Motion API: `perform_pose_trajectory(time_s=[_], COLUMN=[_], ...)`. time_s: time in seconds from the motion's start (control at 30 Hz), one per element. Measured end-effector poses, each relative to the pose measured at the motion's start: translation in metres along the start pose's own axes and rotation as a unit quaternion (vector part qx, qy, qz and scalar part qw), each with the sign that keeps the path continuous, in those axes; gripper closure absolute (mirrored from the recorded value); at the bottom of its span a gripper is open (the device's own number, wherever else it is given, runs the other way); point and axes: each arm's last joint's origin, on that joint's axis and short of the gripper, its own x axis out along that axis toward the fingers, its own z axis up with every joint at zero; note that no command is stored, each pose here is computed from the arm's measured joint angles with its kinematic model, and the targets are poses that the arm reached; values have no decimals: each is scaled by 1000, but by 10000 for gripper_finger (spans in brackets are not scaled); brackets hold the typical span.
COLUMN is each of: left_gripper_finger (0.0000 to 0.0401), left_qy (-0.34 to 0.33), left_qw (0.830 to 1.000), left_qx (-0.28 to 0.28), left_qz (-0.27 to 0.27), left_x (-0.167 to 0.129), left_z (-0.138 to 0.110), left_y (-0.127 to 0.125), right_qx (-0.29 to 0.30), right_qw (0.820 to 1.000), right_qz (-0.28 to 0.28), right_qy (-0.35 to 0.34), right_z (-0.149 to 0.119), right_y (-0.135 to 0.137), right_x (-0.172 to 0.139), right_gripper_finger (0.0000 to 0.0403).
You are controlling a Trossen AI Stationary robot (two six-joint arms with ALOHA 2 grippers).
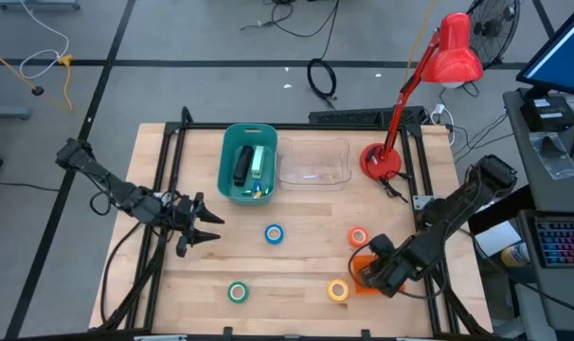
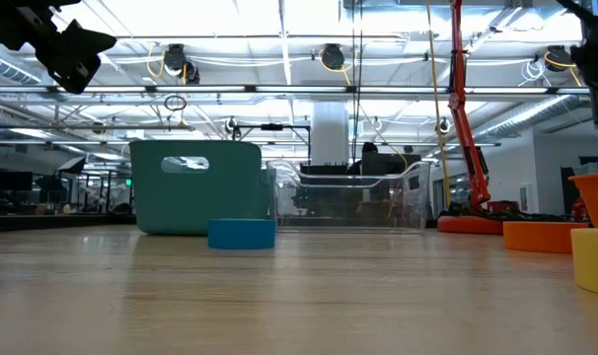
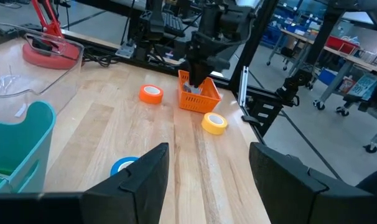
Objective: Pick and place Stapler, Stapler remover, tape
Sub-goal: Put the light blue staple remover into the orange bin, then put the orange tape into the transparent bin
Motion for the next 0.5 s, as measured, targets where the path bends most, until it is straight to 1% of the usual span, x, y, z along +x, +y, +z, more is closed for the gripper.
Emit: perform_pose_trajectory(time_s=[0.13,0.23,0.27,0.3,0.37,0.43,0.5], left_gripper_finger=[176,176,176,176,176,176,176], left_qy=[0,0,0,0,0,1,0], left_qw=[1000,1000,1000,1000,1000,1000,1000], left_qx=[0,1,2,2,5,8,8], left_qz=[0,0,0,0,-1,0,0], left_x=[0,0,0,0,0,0,0], left_z=[0,0,0,0,0,0,0], left_y=[0,0,0,0,0,0,0], right_qx=[16,29,32,34,25,0,-34], right_qw=[999,997,996,995,988,974,957], right_qz=[34,64,77,94,144,194,228], right_qy=[9,16,9,-4,-55,-120,-178], right_z=[2,4,6,7,11,14,19], right_y=[-2,-5,-6,-6,-4,1,7], right_x=[-15,-29,-33,-37,-45,-51,-56], right_gripper_finger=[302,308,311,314,320,326,331])
